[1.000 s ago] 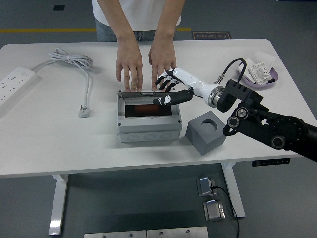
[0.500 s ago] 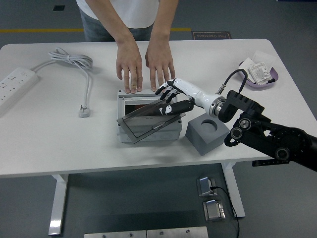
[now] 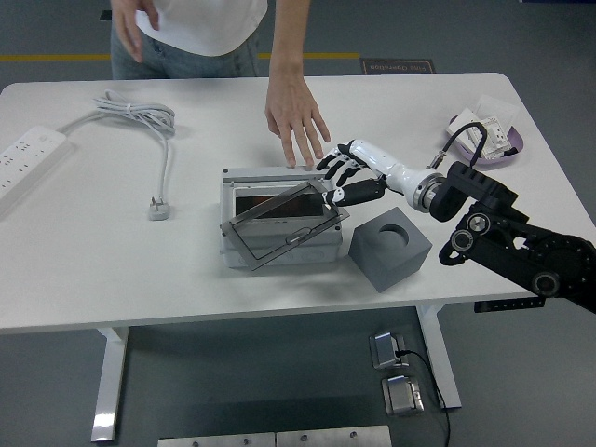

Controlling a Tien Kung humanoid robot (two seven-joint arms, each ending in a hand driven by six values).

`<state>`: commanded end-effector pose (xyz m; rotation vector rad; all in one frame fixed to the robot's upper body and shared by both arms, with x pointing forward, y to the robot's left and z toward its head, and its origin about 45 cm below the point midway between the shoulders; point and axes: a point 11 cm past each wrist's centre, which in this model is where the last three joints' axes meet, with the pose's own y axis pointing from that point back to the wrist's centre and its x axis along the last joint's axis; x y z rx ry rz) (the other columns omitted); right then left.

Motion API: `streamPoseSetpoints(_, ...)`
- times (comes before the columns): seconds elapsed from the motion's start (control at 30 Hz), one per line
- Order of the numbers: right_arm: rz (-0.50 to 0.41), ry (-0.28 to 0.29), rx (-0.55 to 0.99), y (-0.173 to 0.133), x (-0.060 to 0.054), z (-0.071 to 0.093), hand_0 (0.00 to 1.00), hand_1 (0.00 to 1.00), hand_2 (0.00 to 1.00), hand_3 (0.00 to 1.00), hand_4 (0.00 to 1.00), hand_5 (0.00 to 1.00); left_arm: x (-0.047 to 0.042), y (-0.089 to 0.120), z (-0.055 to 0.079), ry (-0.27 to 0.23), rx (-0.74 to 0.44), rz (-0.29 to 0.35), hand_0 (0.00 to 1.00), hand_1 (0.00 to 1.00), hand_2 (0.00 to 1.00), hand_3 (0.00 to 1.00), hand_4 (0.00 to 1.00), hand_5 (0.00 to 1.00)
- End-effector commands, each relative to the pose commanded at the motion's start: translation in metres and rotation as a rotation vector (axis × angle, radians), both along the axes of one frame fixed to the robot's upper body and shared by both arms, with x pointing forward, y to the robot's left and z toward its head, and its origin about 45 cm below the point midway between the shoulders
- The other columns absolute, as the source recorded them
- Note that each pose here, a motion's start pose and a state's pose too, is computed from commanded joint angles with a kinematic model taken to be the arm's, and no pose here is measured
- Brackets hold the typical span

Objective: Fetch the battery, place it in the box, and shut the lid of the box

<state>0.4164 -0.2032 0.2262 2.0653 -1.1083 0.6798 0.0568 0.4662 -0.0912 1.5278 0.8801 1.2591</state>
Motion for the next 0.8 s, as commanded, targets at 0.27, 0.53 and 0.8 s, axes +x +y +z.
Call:
streamPoseSetpoints(0.27, -0.092, -0.032, -0.062, -0.040, 0.004, 0.012, 0.693, 0.518, 0.597, 0.671, 0.895, 0.355, -0.0031, 0.001, 0.000, 0.008, 0.002, 0.007, 0.729, 0.750, 0.731, 0.687, 0.570, 0.482)
streamPoseSetpoints(0.53, -0.179, -0.041, -0.099, -0.076, 0.001, 0.023, 0.689, 0.519, 0.602, 0.679, 0.896, 0.364, -0.0042, 0.000, -0.001, 0.007, 0.000, 0.011, 0.729, 0.750, 0.730, 0.687, 0.570, 0.482)
streamPoseSetpoints(0.8, -0.242, -0.046, -0.004, -0.106, -0.022, 0.035, 0.630, 0.494, 0.581, 0.678, 0.902, 0.386, -0.0065, -0.002, -0.002, 0.011, -0.004, 0.014, 0.729, 0.751, 0.729, 0.686, 0.568, 0.479)
